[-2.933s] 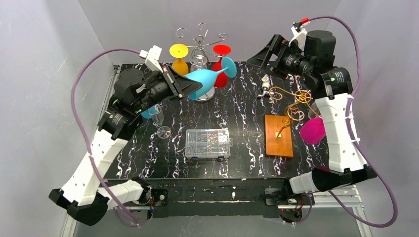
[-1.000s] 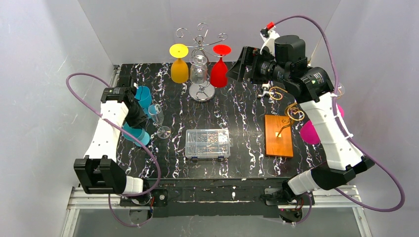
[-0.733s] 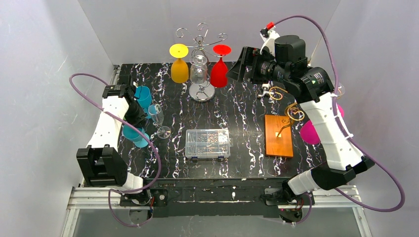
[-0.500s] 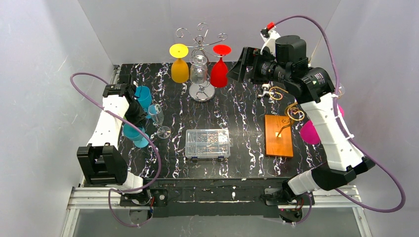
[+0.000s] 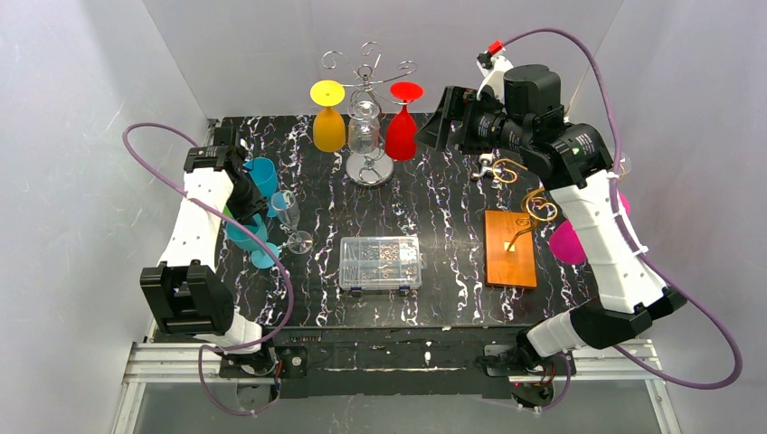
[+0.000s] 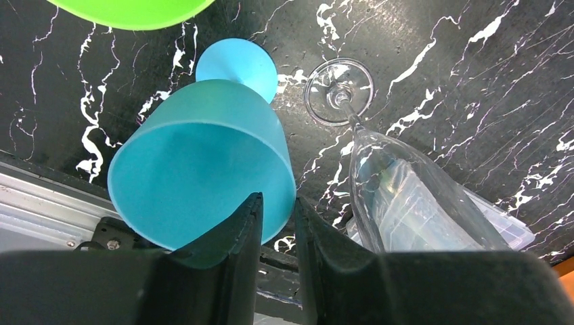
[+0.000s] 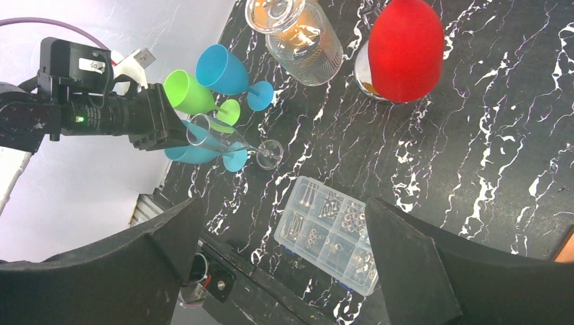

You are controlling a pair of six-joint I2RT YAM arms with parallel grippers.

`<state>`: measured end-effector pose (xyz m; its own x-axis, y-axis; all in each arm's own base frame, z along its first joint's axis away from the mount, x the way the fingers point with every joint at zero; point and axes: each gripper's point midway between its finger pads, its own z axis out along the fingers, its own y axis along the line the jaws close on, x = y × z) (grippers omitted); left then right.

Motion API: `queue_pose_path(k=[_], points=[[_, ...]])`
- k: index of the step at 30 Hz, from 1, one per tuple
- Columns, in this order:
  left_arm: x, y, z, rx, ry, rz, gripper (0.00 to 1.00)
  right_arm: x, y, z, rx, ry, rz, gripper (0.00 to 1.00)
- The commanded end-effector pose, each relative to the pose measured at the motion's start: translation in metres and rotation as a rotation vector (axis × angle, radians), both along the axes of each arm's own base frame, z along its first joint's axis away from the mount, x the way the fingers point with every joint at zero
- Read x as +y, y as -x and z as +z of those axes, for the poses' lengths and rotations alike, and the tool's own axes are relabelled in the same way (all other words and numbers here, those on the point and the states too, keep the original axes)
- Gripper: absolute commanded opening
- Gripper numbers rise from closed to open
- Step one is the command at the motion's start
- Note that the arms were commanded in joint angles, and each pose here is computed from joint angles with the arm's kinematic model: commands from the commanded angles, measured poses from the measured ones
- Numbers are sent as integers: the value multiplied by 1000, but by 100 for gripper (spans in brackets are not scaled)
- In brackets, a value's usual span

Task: Take the wine glass off the wine glass rack
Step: Place the wine glass at the center of the board.

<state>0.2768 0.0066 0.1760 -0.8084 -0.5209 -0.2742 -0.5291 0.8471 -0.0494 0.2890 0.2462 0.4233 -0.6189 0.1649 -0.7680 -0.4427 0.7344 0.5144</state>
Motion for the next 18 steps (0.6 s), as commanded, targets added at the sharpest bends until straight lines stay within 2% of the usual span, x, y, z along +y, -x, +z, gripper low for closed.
queue_pose_path(k=[1,11,18], points=[[6,3,18,-31,-30,-8,24,0,6,20,-57,-33,10,98],[8,3,43,-87,-45,-24,27,5,2,19,-51,-31,19,98],[10,4,76,-170,-60,-36,30,4,-5,18,-58,3,3,98]])
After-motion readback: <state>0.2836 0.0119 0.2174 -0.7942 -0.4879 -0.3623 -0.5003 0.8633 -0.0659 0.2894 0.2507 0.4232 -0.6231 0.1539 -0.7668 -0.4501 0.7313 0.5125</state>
